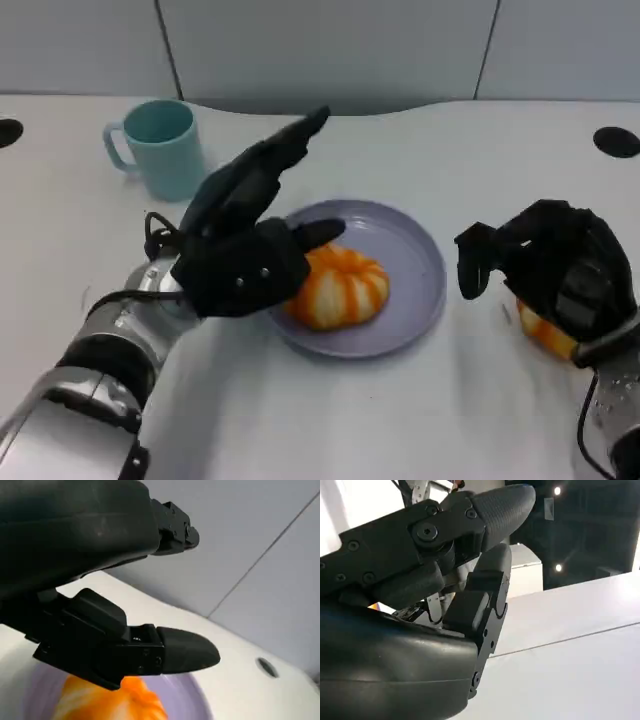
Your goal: Grasp the bread from the table and place it into the plate.
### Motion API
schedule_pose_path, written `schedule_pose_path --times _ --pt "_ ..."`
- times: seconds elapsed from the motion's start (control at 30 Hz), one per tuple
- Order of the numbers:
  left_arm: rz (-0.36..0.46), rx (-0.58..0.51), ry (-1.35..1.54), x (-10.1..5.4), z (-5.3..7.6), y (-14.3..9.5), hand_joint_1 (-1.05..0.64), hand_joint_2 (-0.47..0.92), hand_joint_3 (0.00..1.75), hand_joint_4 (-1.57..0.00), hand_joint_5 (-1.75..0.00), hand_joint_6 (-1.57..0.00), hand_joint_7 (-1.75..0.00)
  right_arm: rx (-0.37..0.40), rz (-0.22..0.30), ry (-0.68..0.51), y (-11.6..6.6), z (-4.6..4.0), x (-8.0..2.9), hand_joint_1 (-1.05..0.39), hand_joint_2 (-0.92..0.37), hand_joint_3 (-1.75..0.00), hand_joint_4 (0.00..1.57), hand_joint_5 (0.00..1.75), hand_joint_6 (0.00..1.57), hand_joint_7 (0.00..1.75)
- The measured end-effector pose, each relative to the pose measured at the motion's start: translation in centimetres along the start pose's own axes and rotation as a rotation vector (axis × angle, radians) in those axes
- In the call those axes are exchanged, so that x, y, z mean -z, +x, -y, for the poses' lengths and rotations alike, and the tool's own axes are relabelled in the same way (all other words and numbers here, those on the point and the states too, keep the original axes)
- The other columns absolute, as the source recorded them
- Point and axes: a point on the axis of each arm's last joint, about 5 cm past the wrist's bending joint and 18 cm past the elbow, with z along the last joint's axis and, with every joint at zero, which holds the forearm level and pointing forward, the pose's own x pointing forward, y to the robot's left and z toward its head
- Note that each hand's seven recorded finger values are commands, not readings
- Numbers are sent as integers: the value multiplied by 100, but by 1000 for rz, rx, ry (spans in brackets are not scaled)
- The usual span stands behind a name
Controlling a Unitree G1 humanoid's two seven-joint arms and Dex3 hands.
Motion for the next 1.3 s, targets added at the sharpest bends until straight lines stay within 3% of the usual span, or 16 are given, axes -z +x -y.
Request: schedule_pose_path --times 0.13,0.3,0.37,0.47,0.53,0.57,0.6,0.63,0.67,0.77,0.9,0.97,1.03,1.1,1.3 --pt "30 -13 -151 -33 -83 29 -105 92 64 0 0 0 0 -2 -5 2 3 -4 8 -50 -89 0 70 154 114 27" --pt "-121 48 -718 66 -164 66 -105 92 60 0 0 0 0 -8 -3 20 41 -42 61 -50 -89 0 68 159 114 30" --pt "-134 90 -994 147 -184 19 -105 92 59 0 0 0 0 -7 0 28 55 -57 82 -50 -89 0 68 159 113 31" --pt "-37 156 -1381 277 -195 -145 -105 92 49 0 0 0 0 6 1 28 58 -62 87 -52 -89 0 67 160 113 32" --pt "111 195 -1608 411 -224 -398 -105 92 48 -4 -3 -1 0 22 4 21 59 -60 80 -53 -88 0 67 161 113 34" --pt "192 191 -1658 483 -263 -568 -105 92 50 -3 -22 -3 -3 32 6 12 50 -51 66 -53 -88 0 66 161 112 34" --pt "216 162 -1645 544 -306 -732 -105 92 51 -2 -57 -9 -8 44 6 -1 28 -29 35 -53 -88 0 66 162 112 34" --pt "213 127 -1595 583 -333 -868 -105 92 51 -2 -88 -17 -13 53 4 -16 4 -1 -6 -53 -88 0 65 162 111 34" --pt "200 89 -1541 616 -332 -998 -105 92 51 -5 -101 -21 -16 60 5 -28 -19 24 -43 -52 -89 0 65 162 110 34" --pt "117 28 -1425 658 -194 -1249 -105 92 51 -12 -115 -29 -21 52 18 -33 -15 57 -87 -52 -89 0 67 158 109 34" --pt "80 27 -1413 631 24 -1235 -105 92 51 -30 -132 -39 -27 25 4 -6 -22 86 -89 -55 -90 0 71 145 108 32" --pt "96 26 -1406 612 31 -1190 -105 92 52 -33 -149 -42 -32 20 -1 -4 -70 112 -103 -56 -90 0 73 142 108 31" --pt "105 17 -1392 599 18 -1155 -105 92 55 -34 -169 -42 -54 26 5 -4 -113 133 -121 -57 -90 0 73 138 108 32" --pt "105 7 -1385 591 27 -1144 -105 92 54 -33 -173 -40 -69 29 3 -2 -136 146 -129 -56 -90 0 73 136 108 33" --pt "109 -3 -1385 587 35 -1141 -105 92 50 -42 -175 -47 -90 18 0 -6 -127 147 -130 -57 -90 0 73 143 107 36"
